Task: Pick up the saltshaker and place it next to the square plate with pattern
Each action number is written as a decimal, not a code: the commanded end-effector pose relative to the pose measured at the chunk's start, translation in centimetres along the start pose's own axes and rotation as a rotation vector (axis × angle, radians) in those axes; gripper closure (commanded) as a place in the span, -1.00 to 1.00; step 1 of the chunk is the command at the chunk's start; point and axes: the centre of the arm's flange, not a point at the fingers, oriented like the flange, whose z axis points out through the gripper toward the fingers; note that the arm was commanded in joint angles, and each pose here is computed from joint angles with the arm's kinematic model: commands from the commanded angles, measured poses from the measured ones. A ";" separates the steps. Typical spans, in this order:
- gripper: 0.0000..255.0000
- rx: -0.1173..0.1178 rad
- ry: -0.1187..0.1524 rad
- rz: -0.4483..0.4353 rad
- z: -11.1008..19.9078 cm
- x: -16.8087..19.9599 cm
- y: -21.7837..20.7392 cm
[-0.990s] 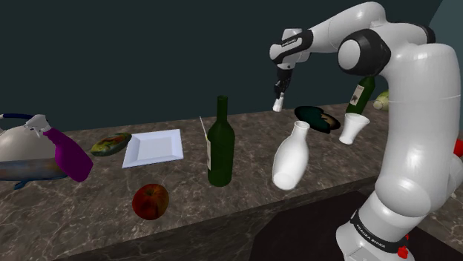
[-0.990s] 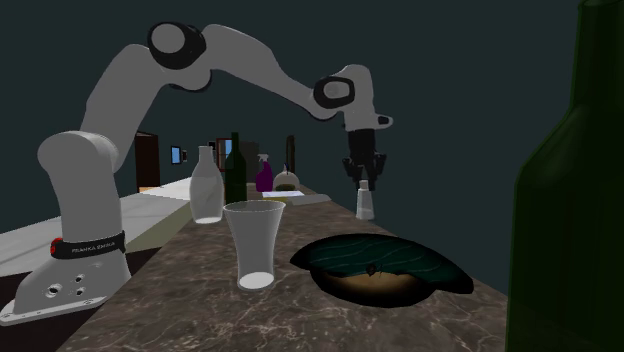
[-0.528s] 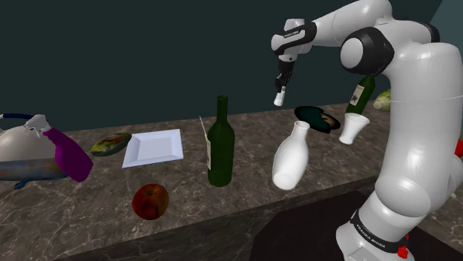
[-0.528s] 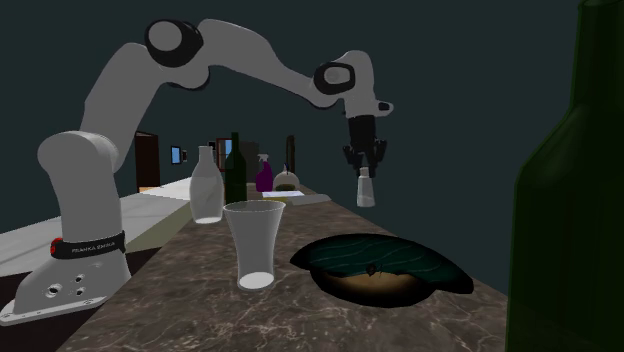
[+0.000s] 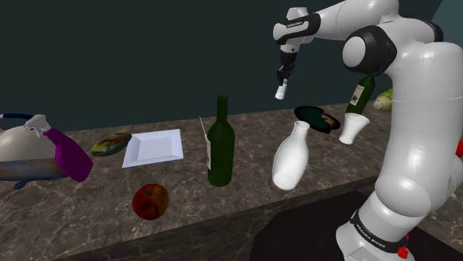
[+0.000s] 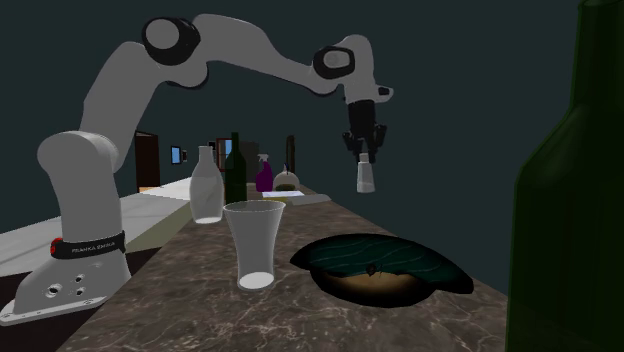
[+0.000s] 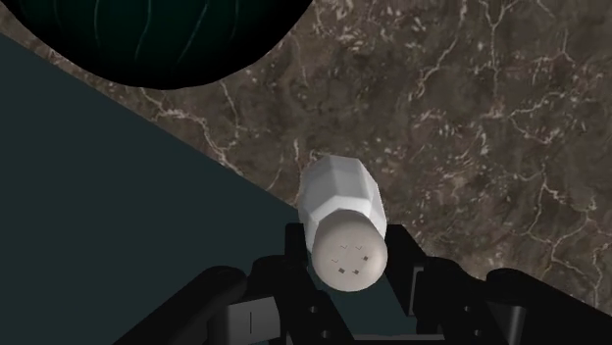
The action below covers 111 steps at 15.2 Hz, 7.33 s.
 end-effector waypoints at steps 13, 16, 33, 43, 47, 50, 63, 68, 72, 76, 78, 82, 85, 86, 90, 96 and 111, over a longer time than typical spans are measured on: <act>1.00 0.000 0.000 0.000 -6.2 0.4 -2.1; 1.00 0.000 0.000 0.000 -6.6 0.7 -6.0; 1.00 0.000 0.000 0.000 -8.8 2.4 -28.3; 1.00 0.000 0.000 0.000 -10.1 3.4 -41.4; 1.00 0.000 0.000 0.000 -10.6 3.8 -46.6; 1.00 0.000 0.000 0.000 -11.0 4.1 -50.5; 1.00 0.000 0.000 0.000 -6.8 4.3 -56.1; 1.00 0.000 0.000 0.000 -4.2 4.3 -56.4; 1.00 0.000 0.000 0.000 -2.1 4.2 -56.6; 1.00 0.000 0.000 0.000 0.0 4.1 -56.8; 1.00 0.000 0.000 0.000 1.1 4.1 -56.9; 1.00 0.000 0.000 0.000 3.2 4.1 -57.1; 1.00 0.000 0.000 0.000 4.8 4.0 -57.2; 1.00 0.000 0.000 0.000 5.4 4.0 -57.3; 1.00 0.000 0.000 0.000 5.4 4.0 -57.3; -1.00 0.000 0.000 0.000 5.4 4.0 -57.3; -1.00 0.000 0.000 0.000 0.4 4.0 -57.3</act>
